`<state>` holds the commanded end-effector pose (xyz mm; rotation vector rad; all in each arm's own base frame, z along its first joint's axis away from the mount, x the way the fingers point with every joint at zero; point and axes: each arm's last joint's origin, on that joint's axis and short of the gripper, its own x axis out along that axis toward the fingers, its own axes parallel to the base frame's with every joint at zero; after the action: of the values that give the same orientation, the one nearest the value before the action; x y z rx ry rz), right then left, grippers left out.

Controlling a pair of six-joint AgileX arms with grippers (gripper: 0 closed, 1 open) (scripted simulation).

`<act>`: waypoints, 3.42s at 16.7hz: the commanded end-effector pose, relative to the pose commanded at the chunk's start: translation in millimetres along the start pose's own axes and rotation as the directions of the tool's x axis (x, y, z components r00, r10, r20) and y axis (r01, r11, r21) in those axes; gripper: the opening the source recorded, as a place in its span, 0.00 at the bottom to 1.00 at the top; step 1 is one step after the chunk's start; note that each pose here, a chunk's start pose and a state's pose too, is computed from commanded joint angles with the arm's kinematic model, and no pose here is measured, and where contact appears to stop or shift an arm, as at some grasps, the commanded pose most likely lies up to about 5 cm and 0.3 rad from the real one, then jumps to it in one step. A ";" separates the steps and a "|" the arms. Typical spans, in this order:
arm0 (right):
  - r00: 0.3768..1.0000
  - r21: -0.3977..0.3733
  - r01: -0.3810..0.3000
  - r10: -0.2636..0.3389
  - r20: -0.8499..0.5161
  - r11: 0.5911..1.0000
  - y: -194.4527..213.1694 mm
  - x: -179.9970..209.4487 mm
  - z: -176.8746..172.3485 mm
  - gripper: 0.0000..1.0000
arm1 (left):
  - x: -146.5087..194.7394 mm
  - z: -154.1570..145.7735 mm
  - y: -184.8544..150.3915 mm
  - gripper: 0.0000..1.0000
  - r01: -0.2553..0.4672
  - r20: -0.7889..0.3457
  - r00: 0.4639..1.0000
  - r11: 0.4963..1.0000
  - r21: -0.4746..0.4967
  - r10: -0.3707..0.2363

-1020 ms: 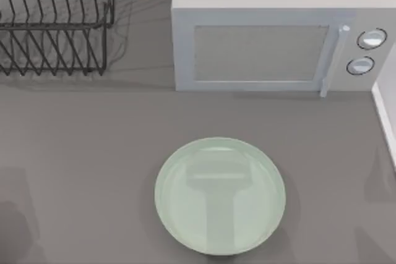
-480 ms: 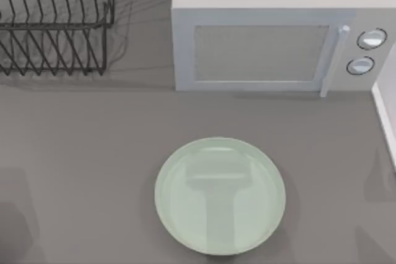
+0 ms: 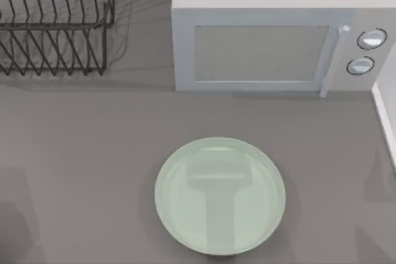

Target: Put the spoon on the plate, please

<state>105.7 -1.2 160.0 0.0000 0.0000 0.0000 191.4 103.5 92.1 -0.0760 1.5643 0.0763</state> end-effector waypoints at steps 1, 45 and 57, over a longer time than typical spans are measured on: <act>1.000 0.000 0.000 0.000 0.000 1.000 0.0 0.0 0.0 1.00 | 0.0 0.0 0.0 0.00 0.000 0.000 1.000 1.000 0.000 0.000; 1.000 0.000 0.000 0.000 0.000 1.000 0.0 0.0 0.0 1.00 | -91.5 31.2 -417.4 0.00 0.001 -0.005 1.000 -0.131 0.991 -0.029; 1.000 0.000 0.000 0.000 0.000 1.000 0.0 0.0 0.0 1.00 | -94.1 17.8 -428.4 0.00 -0.019 -0.001 0.995 -0.206 0.978 -0.097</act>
<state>105.7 -1.2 160.0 0.0000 0.0000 0.0000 250.1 -321.2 186.2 1.2278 1.0695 -1.3201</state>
